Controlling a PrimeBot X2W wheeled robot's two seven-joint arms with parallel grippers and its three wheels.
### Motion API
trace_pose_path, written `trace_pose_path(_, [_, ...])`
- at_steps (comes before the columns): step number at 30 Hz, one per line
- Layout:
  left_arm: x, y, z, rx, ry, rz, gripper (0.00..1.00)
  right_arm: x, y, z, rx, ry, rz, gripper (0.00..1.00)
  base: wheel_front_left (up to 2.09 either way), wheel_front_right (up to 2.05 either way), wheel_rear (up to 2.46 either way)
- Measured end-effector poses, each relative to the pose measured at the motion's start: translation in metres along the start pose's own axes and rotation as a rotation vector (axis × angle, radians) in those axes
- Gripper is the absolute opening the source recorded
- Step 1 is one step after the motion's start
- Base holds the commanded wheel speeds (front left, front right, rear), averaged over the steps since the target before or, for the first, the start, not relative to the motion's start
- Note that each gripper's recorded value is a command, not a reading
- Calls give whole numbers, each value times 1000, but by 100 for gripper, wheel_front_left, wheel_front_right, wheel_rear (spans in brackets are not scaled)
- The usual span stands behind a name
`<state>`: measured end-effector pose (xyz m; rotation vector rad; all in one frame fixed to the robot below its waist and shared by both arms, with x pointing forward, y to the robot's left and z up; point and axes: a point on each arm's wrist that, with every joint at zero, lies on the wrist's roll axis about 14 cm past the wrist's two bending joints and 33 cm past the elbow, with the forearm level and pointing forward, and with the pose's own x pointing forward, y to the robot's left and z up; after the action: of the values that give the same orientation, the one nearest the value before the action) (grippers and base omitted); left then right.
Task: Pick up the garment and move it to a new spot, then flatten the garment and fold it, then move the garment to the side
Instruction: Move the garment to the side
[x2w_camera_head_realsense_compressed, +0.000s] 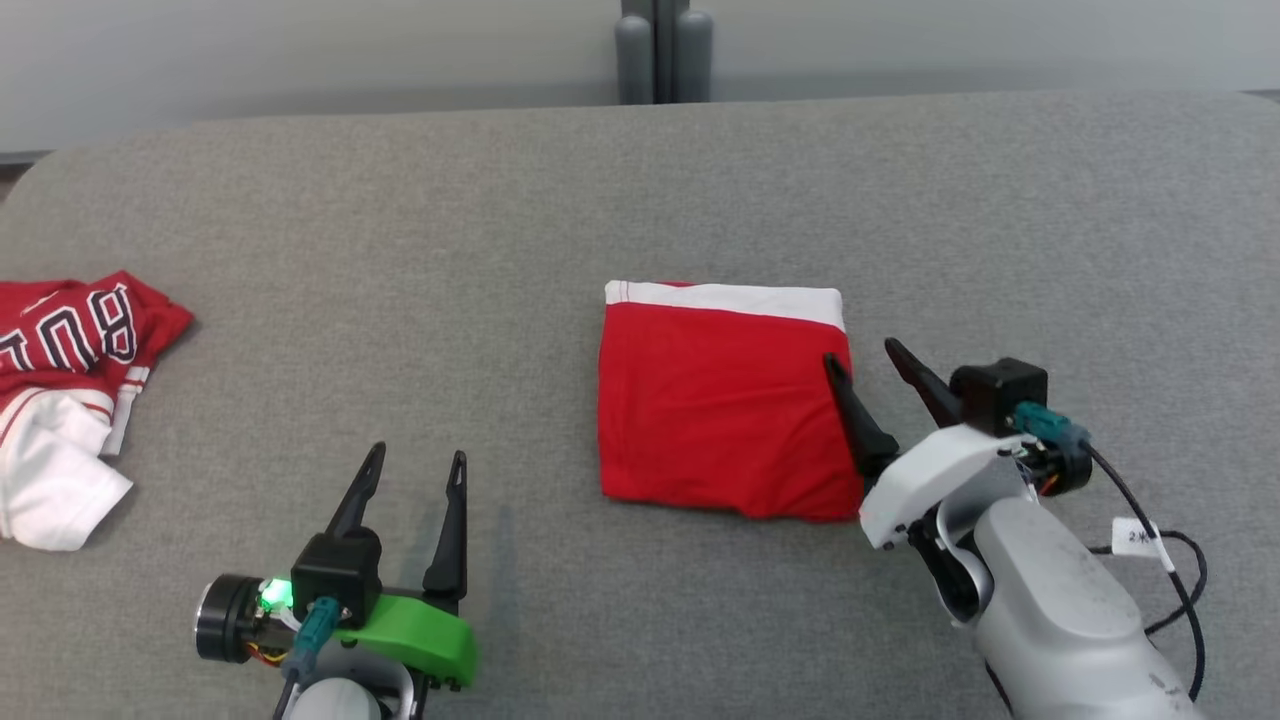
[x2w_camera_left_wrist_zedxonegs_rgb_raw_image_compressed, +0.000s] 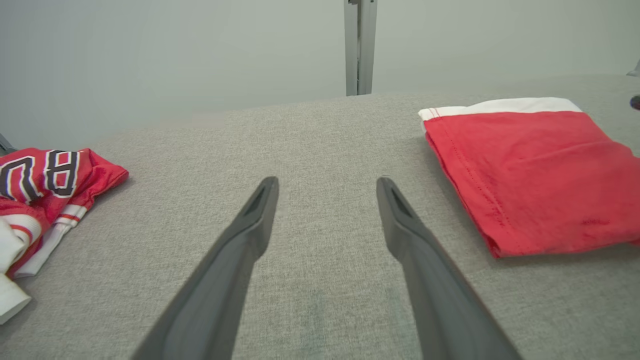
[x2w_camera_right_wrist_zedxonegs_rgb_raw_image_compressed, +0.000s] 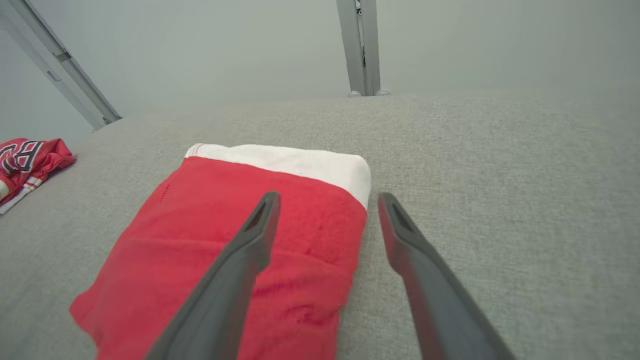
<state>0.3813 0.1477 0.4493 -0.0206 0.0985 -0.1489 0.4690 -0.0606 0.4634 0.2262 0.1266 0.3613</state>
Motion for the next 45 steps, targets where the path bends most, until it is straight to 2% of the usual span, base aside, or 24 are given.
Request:
trace_pose_path(4, [1,9,-4,-5,15,25,100,20,3,-19,-7,75,15,100,0,0,0])
trace_pose_path(9, [-4,20,-13,-13,43,58,100,23,-1,-60,-29,207,10,100,0,0,0])
trace_pose_path(10, [-5,21,-15,-13,48,62,100,23,0,-65,-30,220,13,94,0,0,0])
trace_pose_path(11, [-6,22,-17,-13,54,67,100,23,2,-69,-29,231,20,43,0,0,0])
trace_pose_path(12, [-7,23,-18,-14,59,70,100,23,4,-71,-24,234,25,0,0,0,0])
trace_pose_path(18, [-6,17,-23,-8,71,49,100,16,-9,-63,1,202,-24,0,0,0,0])
trace_pose_path(24, [4,-15,-18,-16,52,-53,100,-14,-44,-56,12,175,-130,0,0,0,0])
trace_pose_path(33, [25,-99,-9,-40,21,-315,100,-85,-102,-42,5,135,-330,0,0,0,0])
trace_pose_path(39, [28,-163,-3,-68,7,-504,100,-132,-130,-31,11,95,-451,0,0,0,0])
trace_pose_path(45, [25,-210,-3,-73,10,-652,100,-170,-152,-18,8,54,-552,0,0,0,0])
